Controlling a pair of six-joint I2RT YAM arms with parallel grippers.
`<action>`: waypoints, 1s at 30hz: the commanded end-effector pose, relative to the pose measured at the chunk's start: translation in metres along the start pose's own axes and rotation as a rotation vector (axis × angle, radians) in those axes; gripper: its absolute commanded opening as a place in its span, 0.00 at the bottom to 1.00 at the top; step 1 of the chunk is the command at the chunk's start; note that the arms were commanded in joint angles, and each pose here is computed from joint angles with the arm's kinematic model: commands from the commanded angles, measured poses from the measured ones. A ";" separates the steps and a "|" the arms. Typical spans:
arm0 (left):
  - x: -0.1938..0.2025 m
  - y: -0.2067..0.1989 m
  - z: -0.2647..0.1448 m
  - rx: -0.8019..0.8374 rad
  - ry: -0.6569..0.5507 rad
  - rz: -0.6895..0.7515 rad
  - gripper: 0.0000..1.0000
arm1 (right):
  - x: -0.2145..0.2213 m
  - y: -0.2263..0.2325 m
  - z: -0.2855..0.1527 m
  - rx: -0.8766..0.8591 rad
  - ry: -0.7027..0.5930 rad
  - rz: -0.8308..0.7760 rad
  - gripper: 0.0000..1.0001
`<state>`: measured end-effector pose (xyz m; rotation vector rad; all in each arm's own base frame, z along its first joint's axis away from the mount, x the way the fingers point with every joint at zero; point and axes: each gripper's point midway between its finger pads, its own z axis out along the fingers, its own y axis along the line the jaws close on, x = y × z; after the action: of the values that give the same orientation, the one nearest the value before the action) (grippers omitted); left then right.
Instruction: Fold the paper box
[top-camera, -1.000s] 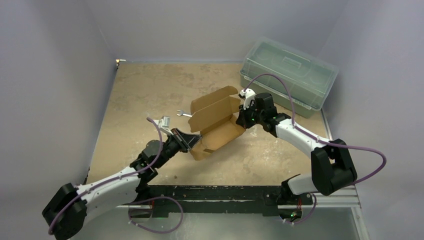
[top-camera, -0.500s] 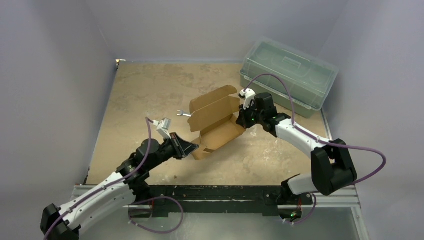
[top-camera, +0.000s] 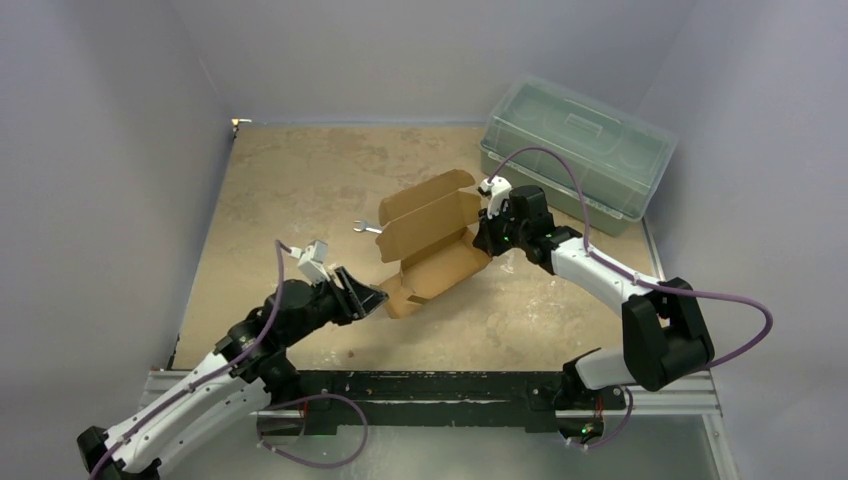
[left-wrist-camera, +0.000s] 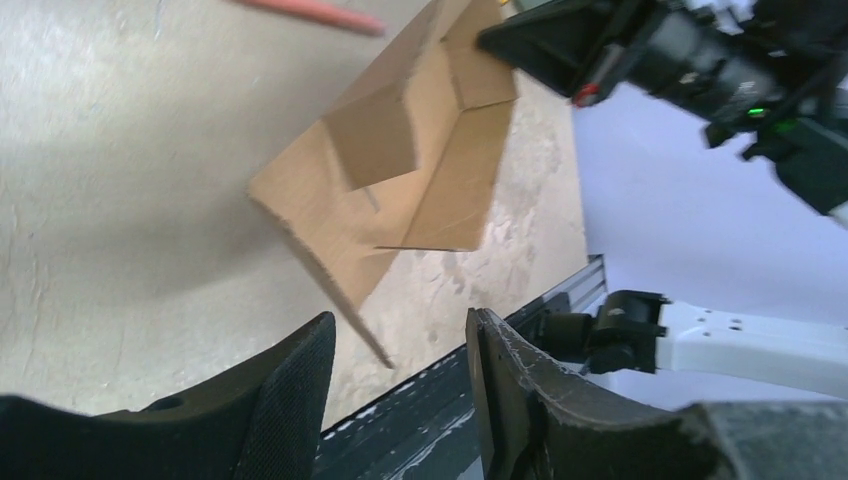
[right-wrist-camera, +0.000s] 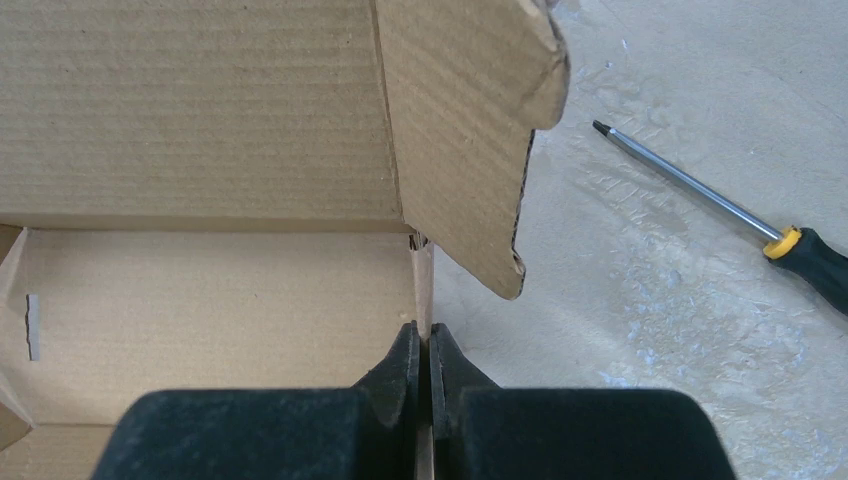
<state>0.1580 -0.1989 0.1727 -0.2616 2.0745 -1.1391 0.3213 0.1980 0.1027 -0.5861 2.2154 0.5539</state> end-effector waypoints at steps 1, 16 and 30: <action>0.013 0.007 0.016 -0.010 0.040 -0.049 0.51 | -0.010 0.001 0.000 0.004 -0.041 -0.015 0.00; 0.016 0.007 0.037 -0.028 0.070 -0.002 0.00 | -0.006 -0.001 0.003 0.011 -0.028 -0.016 0.00; 0.007 0.000 0.036 -0.103 0.115 0.095 0.00 | 0.002 0.006 0.009 0.006 -0.006 -0.041 0.00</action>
<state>0.1742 -0.2209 0.1399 -0.2089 2.2614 -1.0091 0.3237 0.1945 0.0951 -0.5793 2.2259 0.4975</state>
